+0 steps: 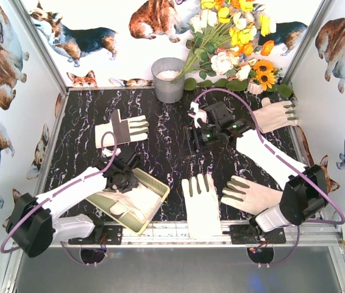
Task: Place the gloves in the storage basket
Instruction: Adjust the glove in the bin.
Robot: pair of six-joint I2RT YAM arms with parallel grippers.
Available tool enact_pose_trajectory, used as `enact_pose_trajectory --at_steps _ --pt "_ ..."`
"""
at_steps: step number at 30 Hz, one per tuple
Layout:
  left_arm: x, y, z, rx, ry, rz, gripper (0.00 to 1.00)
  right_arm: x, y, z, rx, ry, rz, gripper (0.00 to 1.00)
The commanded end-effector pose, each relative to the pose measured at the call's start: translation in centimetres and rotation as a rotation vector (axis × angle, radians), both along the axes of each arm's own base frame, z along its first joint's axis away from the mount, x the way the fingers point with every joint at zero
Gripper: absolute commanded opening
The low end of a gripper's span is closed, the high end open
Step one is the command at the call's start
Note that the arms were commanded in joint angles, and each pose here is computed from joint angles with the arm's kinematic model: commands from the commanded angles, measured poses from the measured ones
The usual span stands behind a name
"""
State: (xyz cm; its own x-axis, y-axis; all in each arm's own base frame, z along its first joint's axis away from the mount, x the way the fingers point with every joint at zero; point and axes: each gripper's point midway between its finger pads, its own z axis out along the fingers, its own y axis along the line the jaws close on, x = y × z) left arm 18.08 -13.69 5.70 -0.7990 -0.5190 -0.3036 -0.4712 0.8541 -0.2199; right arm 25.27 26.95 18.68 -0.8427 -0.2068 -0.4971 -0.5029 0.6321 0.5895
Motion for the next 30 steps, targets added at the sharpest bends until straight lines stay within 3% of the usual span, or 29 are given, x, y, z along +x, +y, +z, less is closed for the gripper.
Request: enact_pose_trajectory --at_steps 1,15,20,30 --pt "0.7 -1.4 -1.2 -0.045 0.006 -0.039 0.18 1.4 -0.5 2.0 0.045 -0.09 -0.046 0.6" --pt "2.2 -2.0 -2.9 -0.098 -0.08 0.018 0.18 2.7 -0.4 3.0 0.061 -0.116 -0.079 0.6" --pt "2.6 -1.6 0.7 -0.092 -0.134 -0.004 0.32 2.5 -0.6 2.8 0.054 -0.11 -0.082 0.6" --pt "-4.0 1.5 2.9 0.034 0.14 -0.178 0.38 2.6 -0.6 2.3 0.056 -0.102 -0.083 0.6"
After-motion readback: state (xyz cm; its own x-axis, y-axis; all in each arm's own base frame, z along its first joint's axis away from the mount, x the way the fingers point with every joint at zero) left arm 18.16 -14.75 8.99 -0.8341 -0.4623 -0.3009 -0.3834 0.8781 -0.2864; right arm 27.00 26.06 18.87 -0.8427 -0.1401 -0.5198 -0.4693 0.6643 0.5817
